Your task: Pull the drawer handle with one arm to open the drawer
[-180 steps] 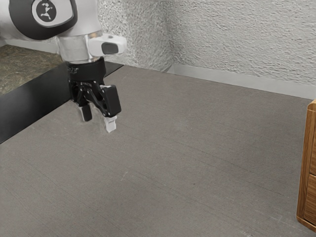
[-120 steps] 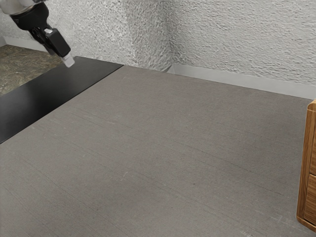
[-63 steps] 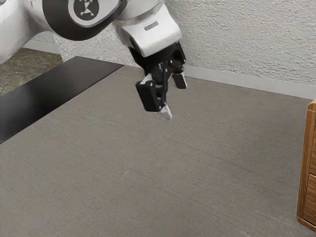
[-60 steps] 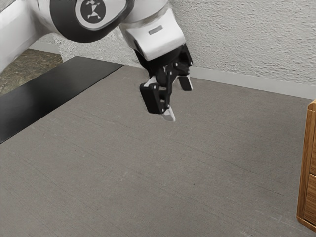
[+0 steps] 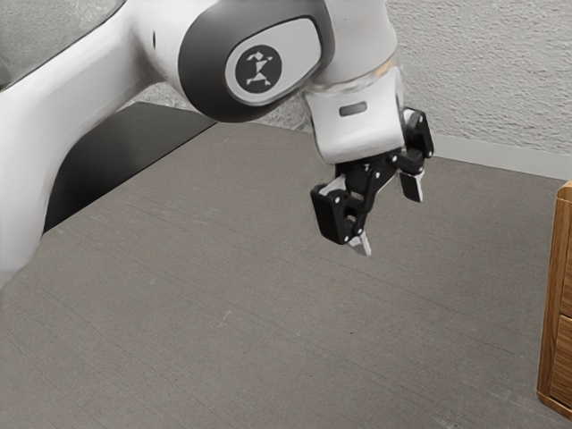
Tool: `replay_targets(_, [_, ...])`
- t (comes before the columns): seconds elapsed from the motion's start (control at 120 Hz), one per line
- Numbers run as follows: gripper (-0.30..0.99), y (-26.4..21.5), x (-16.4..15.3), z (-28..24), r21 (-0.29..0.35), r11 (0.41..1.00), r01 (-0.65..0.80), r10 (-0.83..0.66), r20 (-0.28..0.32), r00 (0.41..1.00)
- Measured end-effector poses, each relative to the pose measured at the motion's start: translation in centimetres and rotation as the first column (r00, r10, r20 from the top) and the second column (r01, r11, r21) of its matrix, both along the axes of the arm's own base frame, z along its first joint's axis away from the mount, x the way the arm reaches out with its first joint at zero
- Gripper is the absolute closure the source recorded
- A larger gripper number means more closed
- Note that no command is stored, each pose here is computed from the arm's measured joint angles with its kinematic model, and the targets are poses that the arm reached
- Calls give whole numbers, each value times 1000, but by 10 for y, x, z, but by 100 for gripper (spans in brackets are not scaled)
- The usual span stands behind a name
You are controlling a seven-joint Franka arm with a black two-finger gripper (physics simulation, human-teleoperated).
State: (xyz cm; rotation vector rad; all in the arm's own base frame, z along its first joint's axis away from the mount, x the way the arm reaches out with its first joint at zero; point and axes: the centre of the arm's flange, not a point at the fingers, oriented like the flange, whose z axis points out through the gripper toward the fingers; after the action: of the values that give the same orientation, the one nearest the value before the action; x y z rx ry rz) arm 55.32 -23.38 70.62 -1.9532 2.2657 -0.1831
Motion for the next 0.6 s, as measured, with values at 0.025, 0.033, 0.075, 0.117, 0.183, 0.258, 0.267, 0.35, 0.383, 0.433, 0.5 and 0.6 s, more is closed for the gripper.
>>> replay_targets(0.025, [2, -6, -3, 1, -1, 1000, 18, -18, 2, 1000])
replay_targets(0.033, [2, -7, -4, 2, -2, 1000, 24, -24, 4, 1000])
replay_targets(0.075, [2, -17, -9, 9, -9, 998, 55, -55, 18, 998])
replay_targets(0.117, [2, -26, -15, 15, -14, 996, 86, -86, 29, 996])
replay_targets(0.183, [2, -46, -27, 26, -22, 990, 142, -140, 57, 989])
replay_targets(0.258, [2, -59, -37, 34, -15, 984, 179, -178, 82, 981])
replay_targets(0.267, [2, -59, -37, 34, -15, 983, 182, -180, 84, 980])
replay_targets(0.35, [2, -38, -35, 39, -15, 987, 159, -157, 90, 983])
replay_targets(0.383, [2, -28, -30, 36, 11, 992, 124, -124, 94, 988])
replay_targets(0.433, [2, -14, -20, 33, 54, 997, 63, -69, 99, 993])
replay_targets(0.5, [2, -4, -16, 34, 70, 997, 31, -38, 103, 994])
replay_targets(0.6, [2, 10, -14, 33, 65, 996, -58, 53, 80, 995])
